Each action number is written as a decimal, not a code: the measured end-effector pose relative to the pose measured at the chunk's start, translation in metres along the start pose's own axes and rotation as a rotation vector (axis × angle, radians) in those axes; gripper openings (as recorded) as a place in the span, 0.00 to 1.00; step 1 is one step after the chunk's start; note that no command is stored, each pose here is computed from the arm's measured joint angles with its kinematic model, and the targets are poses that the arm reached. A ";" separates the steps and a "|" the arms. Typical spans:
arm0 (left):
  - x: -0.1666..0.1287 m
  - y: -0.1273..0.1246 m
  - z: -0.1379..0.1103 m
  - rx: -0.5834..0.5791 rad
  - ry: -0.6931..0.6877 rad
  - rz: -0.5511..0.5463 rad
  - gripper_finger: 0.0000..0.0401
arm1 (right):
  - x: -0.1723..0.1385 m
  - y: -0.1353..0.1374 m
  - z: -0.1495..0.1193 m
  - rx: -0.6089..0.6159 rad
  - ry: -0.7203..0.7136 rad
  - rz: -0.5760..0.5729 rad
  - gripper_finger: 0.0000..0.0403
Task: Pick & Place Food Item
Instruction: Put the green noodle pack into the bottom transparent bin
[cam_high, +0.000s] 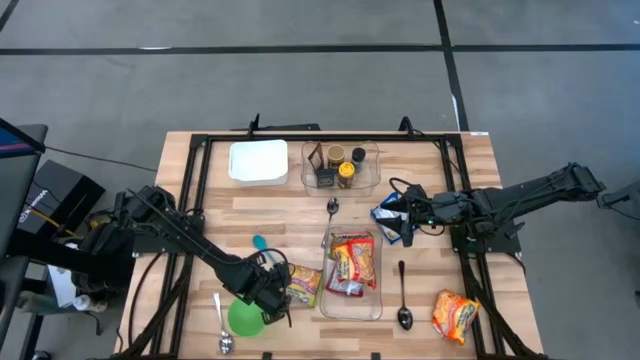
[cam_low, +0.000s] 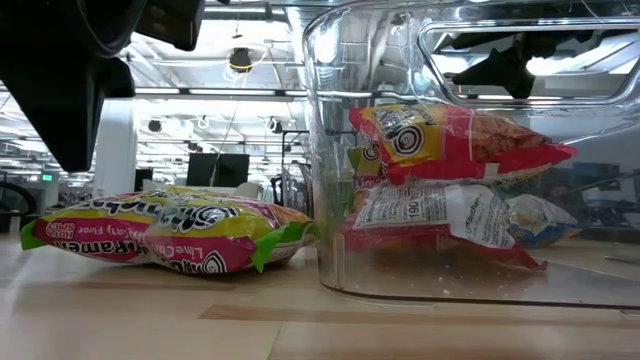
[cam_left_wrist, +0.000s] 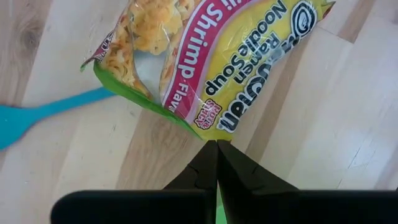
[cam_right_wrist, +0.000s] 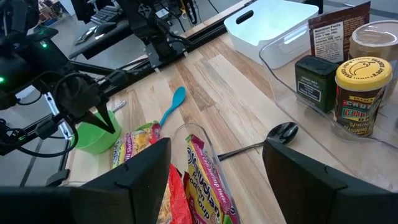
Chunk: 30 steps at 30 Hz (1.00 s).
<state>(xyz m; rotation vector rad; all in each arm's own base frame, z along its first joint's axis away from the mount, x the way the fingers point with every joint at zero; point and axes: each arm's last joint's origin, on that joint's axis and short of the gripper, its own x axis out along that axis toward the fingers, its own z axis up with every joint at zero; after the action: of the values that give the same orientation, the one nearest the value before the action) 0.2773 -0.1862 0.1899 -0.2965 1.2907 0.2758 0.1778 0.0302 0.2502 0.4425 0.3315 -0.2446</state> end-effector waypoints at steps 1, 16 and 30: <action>0.000 0.000 0.000 0.006 0.000 0.000 0.03 | 0.000 0.000 0.000 0.000 0.000 0.000 0.62; 0.000 0.000 0.000 0.021 -0.002 -0.004 0.33 | 0.000 0.000 0.000 0.000 0.000 0.000 0.62; 0.024 0.004 -0.009 0.009 -0.001 -0.090 0.41 | 0.000 0.000 0.000 0.000 0.000 0.000 0.62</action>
<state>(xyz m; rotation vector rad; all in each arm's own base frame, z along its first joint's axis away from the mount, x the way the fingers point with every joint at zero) 0.2736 -0.1845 0.1644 -0.3457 1.2738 0.1937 0.1778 0.0303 0.2502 0.4424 0.3315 -0.2444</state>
